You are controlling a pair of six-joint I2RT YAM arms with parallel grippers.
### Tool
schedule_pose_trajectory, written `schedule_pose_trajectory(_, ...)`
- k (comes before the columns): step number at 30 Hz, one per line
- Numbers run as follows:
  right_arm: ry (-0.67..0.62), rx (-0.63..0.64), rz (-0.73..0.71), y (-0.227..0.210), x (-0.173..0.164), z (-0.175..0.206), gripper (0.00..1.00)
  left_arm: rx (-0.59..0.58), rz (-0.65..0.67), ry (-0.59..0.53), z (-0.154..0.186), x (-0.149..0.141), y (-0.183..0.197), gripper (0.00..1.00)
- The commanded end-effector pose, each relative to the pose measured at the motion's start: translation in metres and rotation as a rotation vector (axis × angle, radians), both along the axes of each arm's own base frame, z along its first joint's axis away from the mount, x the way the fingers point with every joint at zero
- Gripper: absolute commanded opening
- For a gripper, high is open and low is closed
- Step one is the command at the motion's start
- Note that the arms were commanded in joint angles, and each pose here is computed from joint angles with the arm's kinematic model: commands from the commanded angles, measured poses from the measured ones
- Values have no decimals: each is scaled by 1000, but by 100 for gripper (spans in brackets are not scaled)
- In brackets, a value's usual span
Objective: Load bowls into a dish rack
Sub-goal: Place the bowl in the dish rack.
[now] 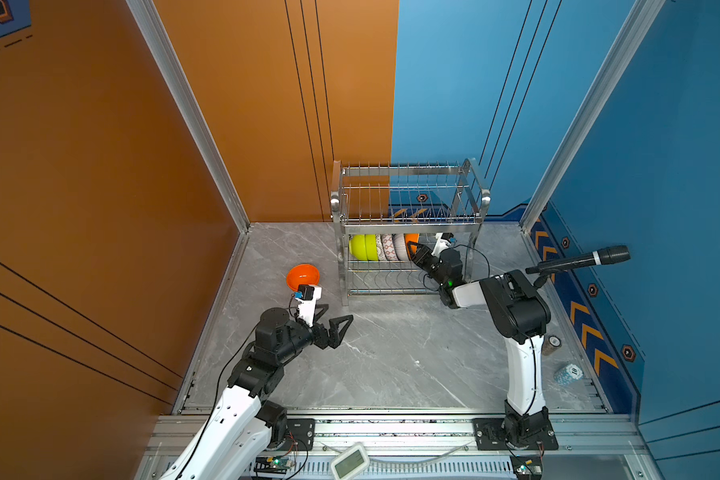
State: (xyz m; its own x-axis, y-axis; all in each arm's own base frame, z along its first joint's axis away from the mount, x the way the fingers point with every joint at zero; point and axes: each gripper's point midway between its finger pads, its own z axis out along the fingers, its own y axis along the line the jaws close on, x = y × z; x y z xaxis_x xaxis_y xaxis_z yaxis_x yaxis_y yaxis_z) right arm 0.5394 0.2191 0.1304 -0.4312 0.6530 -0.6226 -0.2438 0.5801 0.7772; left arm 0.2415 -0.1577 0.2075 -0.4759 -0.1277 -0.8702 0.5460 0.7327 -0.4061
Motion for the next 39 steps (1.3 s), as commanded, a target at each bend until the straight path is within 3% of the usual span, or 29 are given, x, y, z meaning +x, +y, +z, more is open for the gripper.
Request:
schedule_pose_trajectory(1,-19,-62,-42,-5,-4,13,43,15,41,5,2,3,7,98)
schedule_pose_trajectory(4,-5,-99,-50,-4,-7,6,47,37,97,18,1,7,16,98)
schedule_pose_trajectory(5,-32,-101,-57,-5,-10,22,49,45,120,22,1,8,21,98)
schedule_pose_trajectory(8,-32,-134,-67,-3,-13,23,52,73,191,29,0,12,34,98)
schedule_pose_trajectory(16,8,-290,-122,-5,-23,22,55,163,406,83,-13,18,78,98)
schedule_pose_trajectory(39,92,-496,-201,-27,-39,16,55,174,502,110,-17,24,99,98)
